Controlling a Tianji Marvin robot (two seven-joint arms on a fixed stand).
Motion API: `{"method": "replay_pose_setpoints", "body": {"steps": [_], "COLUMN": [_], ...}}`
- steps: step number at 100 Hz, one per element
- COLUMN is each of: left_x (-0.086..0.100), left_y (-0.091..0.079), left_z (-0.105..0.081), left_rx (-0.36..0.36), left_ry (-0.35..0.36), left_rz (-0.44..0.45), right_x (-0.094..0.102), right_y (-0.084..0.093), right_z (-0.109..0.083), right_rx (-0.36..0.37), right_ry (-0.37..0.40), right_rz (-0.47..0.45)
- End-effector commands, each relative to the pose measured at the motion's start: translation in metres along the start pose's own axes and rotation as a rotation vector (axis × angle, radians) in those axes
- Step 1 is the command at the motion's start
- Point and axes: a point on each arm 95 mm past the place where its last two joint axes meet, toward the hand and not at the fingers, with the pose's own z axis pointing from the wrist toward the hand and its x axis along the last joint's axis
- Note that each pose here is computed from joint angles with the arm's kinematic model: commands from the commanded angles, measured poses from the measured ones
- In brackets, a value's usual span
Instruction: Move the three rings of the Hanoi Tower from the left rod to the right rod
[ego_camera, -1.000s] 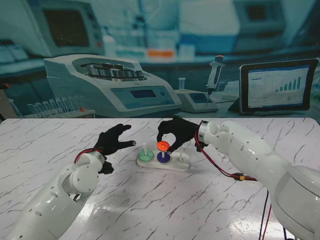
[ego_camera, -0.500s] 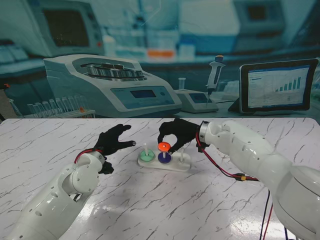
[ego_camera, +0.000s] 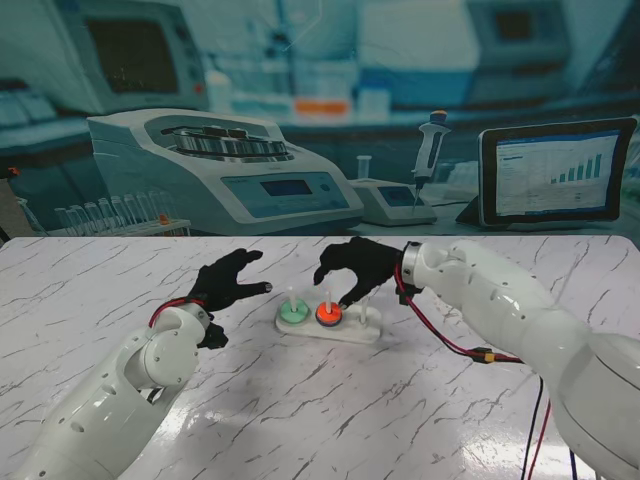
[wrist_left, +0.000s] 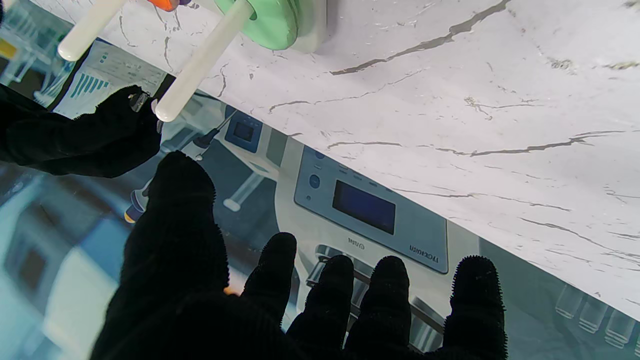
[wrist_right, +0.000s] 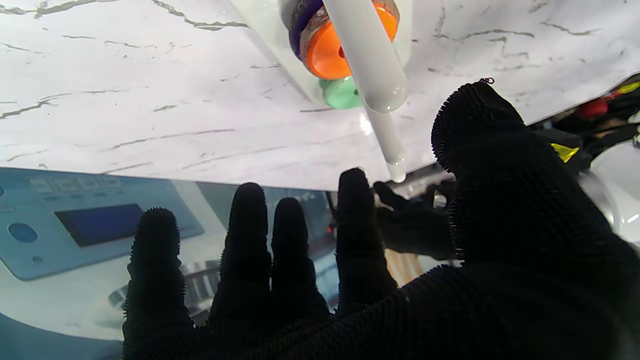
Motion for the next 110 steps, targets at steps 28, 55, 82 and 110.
{"method": "replay_pose_setpoints", "body": {"steps": [28, 55, 82, 110], "left_x": [0.003, 0.005, 0.007, 0.006], "left_y": [0.004, 0.009, 0.018, 0.028], "left_z": [0.0, 0.007, 0.017, 0.022], "left_rx": [-0.015, -0.056, -0.124, -0.185], "left_ry": [0.017, 0.044, 0.094, 0.13], "left_rz": [-0.012, -0.012, -0.008, -0.007], "right_x": [0.002, 0.002, 0.003, 0.009], "right_y": [0.003, 0.01, -0.001, -0.028], "right_z": [-0.004, -0.028, -0.066, -0.093], "right_rx": [-0.035, -0.211, -0.418, -0.509], "right_ry": [-0.017, -0.106, -0.26, -0.38], "right_rz": [0.02, 0.083, 0.187, 0.279]}}
